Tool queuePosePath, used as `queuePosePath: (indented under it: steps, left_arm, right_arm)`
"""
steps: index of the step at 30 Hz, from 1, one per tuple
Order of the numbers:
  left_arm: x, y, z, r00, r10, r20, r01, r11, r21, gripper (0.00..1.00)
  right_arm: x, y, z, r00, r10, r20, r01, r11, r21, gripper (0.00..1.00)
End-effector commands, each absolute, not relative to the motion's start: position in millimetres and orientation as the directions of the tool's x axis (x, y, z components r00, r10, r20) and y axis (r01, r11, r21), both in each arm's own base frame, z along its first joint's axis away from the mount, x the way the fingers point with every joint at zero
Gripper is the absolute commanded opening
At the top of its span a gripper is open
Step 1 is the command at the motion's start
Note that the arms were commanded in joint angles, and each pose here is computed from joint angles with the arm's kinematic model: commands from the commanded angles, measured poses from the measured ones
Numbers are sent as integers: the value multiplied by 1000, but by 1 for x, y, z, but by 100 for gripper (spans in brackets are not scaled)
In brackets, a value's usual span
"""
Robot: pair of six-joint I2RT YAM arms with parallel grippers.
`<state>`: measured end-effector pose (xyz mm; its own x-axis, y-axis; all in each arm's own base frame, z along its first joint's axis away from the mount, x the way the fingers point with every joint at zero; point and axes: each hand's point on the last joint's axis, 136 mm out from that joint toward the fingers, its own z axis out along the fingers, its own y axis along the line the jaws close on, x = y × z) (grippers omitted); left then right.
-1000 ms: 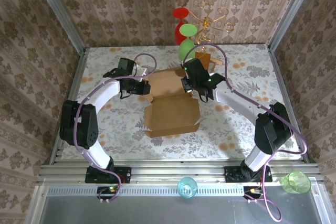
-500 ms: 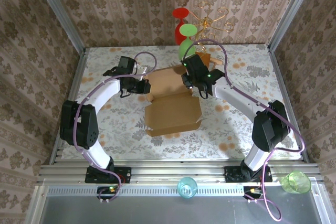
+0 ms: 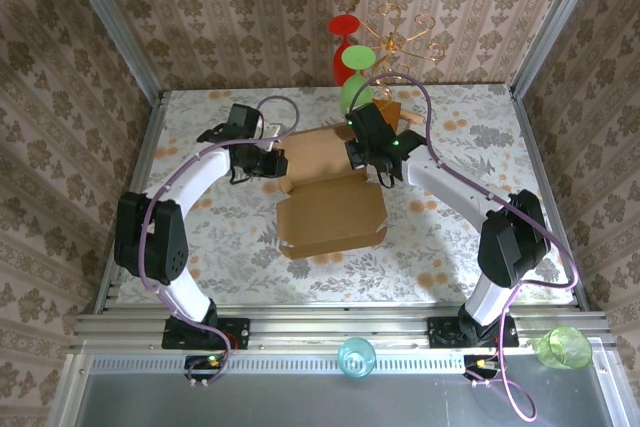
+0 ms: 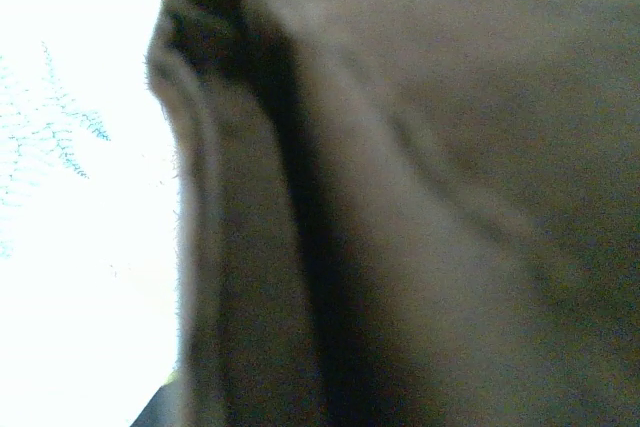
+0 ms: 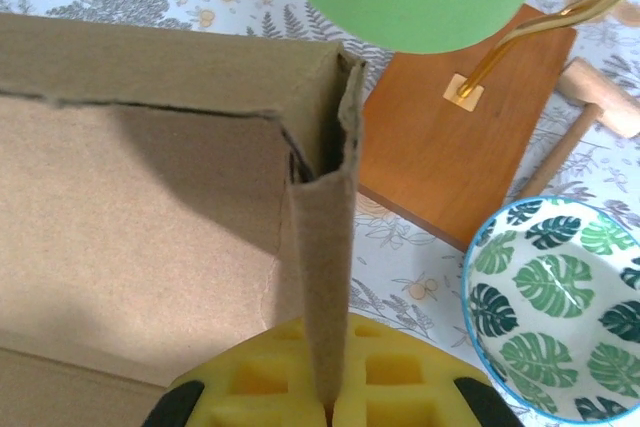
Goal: Fold the paper box
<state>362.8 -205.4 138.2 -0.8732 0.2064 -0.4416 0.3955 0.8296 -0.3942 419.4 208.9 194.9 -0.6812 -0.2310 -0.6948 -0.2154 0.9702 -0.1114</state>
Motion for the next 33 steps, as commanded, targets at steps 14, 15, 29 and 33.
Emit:
queuePosePath:
  steps: [14,15,29,33]
  left_arm:
    - [355,-196,149,-917,133,-376,259,916,-307,0]
    - [356,-196,150,-916,133,-378,259,916,-307,0]
    - [358,-194,134,-908,155,-389,279,917,-284,17]
    - [360,-197,133,-897,151,-415,287,913,-290,17]
  right_arm:
    - [416,171,197,-767,-178,-617,8,958,-286,0]
    - [415,174,198,-767,-178,-617,-1,961,-277,0]
    - [401,188,199,-795,-143,-590,-51,984,-170,0]
    - [397,192,198,-801,-135,-584,-57,987,-150,0]
